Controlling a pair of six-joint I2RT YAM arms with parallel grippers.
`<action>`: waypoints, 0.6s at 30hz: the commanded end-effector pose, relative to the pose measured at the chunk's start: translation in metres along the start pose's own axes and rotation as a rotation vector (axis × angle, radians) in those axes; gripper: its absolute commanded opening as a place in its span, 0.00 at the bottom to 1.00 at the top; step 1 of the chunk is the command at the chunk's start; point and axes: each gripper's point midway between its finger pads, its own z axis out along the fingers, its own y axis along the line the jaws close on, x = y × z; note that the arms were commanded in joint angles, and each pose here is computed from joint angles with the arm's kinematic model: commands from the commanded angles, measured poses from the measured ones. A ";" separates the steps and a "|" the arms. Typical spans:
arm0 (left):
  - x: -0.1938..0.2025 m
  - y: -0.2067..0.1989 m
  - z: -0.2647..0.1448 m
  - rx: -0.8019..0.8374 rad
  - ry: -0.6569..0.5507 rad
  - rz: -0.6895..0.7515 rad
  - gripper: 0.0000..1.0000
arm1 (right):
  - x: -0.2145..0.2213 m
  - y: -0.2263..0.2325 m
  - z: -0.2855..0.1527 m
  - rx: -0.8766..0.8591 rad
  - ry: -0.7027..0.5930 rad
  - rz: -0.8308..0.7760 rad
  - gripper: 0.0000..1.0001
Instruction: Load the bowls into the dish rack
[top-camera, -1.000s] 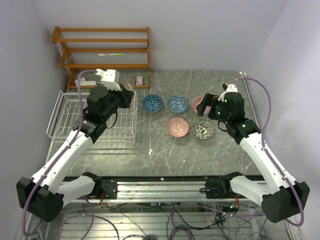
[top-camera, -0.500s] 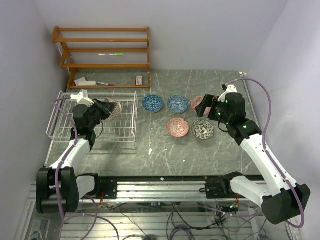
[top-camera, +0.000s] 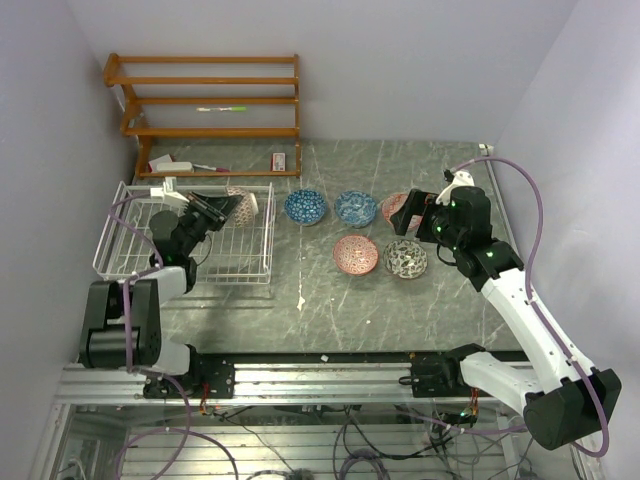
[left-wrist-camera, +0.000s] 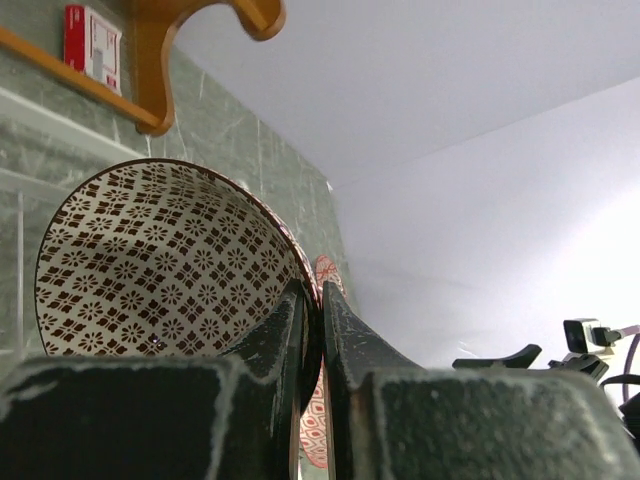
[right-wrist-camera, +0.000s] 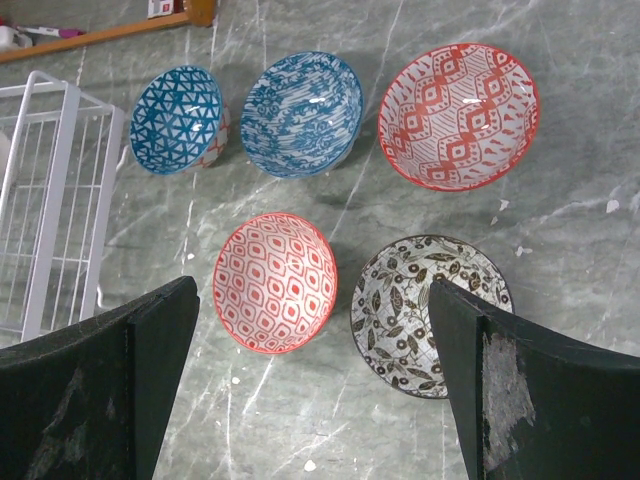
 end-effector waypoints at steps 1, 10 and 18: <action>-0.010 -0.025 0.000 0.164 -0.035 0.006 0.07 | -0.001 -0.004 -0.001 0.016 -0.010 0.001 0.99; -0.005 0.009 0.010 0.079 0.003 -0.057 0.07 | 0.000 -0.008 0.000 0.032 -0.015 0.002 0.98; 0.006 0.055 0.015 0.043 0.015 -0.173 0.07 | 0.001 -0.007 0.004 0.029 -0.010 0.003 0.98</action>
